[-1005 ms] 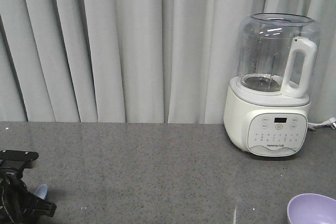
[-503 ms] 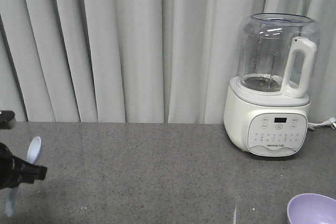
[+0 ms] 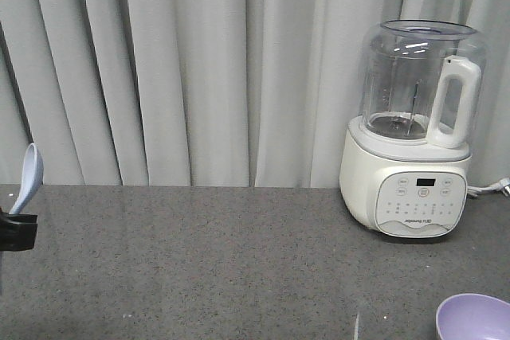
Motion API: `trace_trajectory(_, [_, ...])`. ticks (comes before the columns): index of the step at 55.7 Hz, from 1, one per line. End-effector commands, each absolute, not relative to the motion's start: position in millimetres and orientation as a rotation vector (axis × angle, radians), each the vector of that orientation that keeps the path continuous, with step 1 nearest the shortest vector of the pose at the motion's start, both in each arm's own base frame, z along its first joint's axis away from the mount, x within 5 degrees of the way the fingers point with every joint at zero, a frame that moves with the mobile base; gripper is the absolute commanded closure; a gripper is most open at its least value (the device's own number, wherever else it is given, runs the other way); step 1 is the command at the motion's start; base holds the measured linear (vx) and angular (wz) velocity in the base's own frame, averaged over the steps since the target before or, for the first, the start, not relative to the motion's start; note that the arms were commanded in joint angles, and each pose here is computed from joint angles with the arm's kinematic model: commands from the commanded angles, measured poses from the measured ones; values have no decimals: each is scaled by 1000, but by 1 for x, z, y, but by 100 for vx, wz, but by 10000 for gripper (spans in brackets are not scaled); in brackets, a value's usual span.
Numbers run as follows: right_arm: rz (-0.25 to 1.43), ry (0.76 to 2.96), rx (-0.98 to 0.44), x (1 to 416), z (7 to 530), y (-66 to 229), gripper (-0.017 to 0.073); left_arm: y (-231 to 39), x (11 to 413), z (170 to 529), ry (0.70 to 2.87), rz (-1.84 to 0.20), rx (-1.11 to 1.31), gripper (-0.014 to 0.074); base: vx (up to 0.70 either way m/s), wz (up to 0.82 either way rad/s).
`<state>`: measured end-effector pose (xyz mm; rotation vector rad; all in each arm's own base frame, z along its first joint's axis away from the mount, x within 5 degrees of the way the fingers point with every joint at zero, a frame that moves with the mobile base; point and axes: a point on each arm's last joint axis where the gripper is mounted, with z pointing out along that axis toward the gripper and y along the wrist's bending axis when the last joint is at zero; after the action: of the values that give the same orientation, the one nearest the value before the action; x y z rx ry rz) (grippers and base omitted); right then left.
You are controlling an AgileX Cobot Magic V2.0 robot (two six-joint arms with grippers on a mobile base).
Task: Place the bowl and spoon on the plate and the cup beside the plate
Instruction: 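Grasp the white spoon with left gripper, bowl rim with right gripper, then lift the spoon and the lavender bowl off the counter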
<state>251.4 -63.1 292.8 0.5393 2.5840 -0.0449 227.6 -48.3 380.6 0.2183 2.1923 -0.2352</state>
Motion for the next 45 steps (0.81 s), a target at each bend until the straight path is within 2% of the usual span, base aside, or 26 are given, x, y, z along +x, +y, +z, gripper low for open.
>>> trace_trajectory(1, [-63,2537,501,263,298,-68,62,-53,225,398,2082,-260,221,600,0,0])
trace_trajectory(20, [-63,2662,488,294,249,-75,85,-54,226,399,2072,-262,223,600,0,0])
trace_trajectory(24, [-69,2670,475,296,245,-76,158,-54,226,399,2072,-262,223,600,0,0])
trace_trajectory(26, [-72,2672,459,296,245,-76,233,-54,226,399,2072,-262,223,600,0,0])
trace_trajectory(32, [-91,2663,382,294,251,-76,579,-54,226,399,2070,-262,223,600,0,0])
trace_trajectory(40, [-118,2573,306,286,274,-73,574,-53,226,401,2047,-258,220,600,0,0])
trace_trajectory(45, [-139,2461,195,276,302,-63,574,-52,225,406,2000,-256,210,600,0,0])
